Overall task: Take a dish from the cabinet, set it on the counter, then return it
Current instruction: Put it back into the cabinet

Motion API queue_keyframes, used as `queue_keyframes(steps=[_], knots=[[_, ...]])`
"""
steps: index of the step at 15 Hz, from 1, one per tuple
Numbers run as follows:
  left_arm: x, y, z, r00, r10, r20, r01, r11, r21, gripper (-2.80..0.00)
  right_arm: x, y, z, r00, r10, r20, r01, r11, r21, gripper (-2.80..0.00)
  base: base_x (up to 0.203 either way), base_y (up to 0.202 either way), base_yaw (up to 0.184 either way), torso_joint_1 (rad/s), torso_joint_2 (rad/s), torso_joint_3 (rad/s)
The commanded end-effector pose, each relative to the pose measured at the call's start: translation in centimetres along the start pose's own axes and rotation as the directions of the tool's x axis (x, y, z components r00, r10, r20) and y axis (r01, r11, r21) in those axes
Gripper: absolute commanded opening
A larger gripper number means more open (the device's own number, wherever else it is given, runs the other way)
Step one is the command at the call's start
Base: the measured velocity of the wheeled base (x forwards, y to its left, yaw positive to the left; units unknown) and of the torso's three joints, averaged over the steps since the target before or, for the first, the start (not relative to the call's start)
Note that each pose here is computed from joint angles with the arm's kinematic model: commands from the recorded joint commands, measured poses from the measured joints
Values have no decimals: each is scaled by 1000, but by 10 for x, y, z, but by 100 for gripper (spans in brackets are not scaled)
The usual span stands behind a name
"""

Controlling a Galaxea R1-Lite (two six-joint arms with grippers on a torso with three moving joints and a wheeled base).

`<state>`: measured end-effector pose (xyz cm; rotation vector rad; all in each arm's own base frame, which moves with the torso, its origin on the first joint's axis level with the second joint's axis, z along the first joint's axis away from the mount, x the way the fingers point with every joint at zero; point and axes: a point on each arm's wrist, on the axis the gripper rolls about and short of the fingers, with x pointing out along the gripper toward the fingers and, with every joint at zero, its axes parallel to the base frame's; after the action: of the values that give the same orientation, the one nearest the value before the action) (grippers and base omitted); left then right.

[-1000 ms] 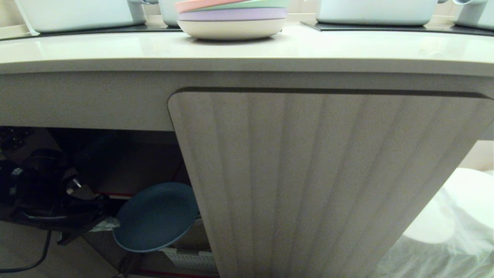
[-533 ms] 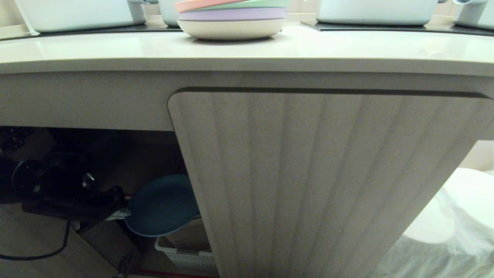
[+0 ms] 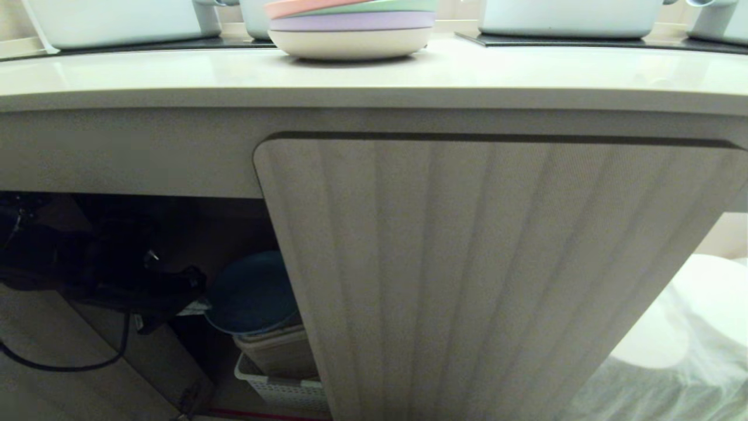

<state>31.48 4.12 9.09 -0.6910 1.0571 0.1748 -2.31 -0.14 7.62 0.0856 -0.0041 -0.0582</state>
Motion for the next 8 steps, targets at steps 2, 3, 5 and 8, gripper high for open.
queue_keyframes(steps=[2,3,5,8], knots=[[8,-2,7,1000,0,-2,0,999,-50,-280,0,0,0,1000,0,0,0,1000,0,-280,0,0,0,0,0,0],[11,-5,11,1000,-4,9,5,997,-71,-280,0,0,0,1000,0,0,0,1000,0,-280,0,0,0,0,0,0],[20,-8,15,1000,22,16,-21,997,-80,-280,0,0,0,1000,0,0,0,1000,0,-280,0,0,0,0,0,0],[29,-10,22,999,36,26,-33,992,-125,-280,0,0,0,1000,0,0,0,1000,0,-280,0,0,0,0,0,0]])
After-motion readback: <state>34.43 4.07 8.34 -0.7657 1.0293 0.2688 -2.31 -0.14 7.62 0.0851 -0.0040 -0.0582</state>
